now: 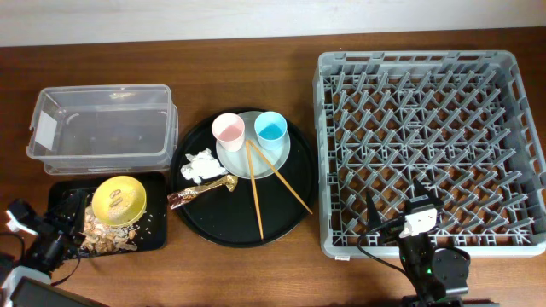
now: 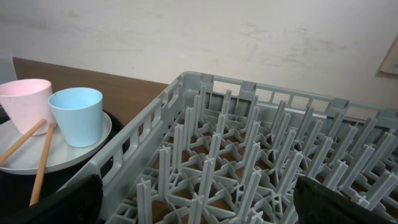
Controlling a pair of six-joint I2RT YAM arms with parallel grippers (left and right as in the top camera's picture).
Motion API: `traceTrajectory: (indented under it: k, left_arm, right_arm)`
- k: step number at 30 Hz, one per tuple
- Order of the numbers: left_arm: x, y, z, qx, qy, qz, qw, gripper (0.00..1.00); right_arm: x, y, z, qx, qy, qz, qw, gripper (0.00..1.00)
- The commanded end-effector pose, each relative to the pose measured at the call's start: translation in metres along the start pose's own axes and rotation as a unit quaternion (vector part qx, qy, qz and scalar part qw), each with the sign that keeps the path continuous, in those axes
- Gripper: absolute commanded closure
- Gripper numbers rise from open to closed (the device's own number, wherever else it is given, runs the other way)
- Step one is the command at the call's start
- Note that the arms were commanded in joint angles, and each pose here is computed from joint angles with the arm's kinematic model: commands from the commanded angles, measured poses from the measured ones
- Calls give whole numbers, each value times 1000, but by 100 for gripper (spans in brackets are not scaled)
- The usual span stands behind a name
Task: Sort waste into correct bins and load items into the dishwasher rack
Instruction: 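Shake the inverted yellow bowl to empty shells onto the black tray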
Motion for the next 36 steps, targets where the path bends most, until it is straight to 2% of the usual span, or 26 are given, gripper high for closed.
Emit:
traceTrajectory:
  k: [1,6,9,11,12,14,17,20,21,25,29,36]
  left_arm:
    - [11,9,-28,68,-7,17,997,88]
    - [45,29,-78,178,-87,22,980,84]
    - [60,47,-85,218,-201,7,955,82]
    - [60,57,-72,244,-330,-1,912,82]
    - [61,62,-68,258,-365,6,895,82]
    - [66,73,-56,276,-412,29,868,81]
    - [72,86,-31,311,-485,69,815,75]
    - [75,85,-4,332,-555,86,758,72]
    - [76,84,3,333,-569,91,746,72]
    - [82,84,29,320,-595,118,727,72]
    - [79,76,53,316,-637,124,692,72]
    - [85,69,67,319,-648,116,681,72]
  right_arm:
    - [0,3,-2,5,5,2,1000,2]
    - [0,3,-2,5,5,1,1000,2]
    - [0,3,-2,5,5,1,1000,2]
    - [0,3,-2,5,5,1,1000,2]
    - [0,3,-2,5,5,2,1000,2]
    - [0,3,-2,5,5,2,1000,2]
    - [0,3,-2,5,5,1,1000,2]
    - [0,3,-2,5,5,1,1000,2]
    - [0,3,-2,5,5,2,1000,2]
    - [0,3,-2,5,5,1,1000,2]
    - [0,3,-2,5,5,2,1000,2]
    - [0,3,-2,5,5,1,1000,2]
Point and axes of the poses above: each gripper's point midway between its finger pads, its own x axis out along the fingers, its own z axis along the line the jaws close on, y = z × x, the point moved 3 cm from there along -x, back along the fingers, and after that the axes turned 1 degree about x, right-handed, at the moved point
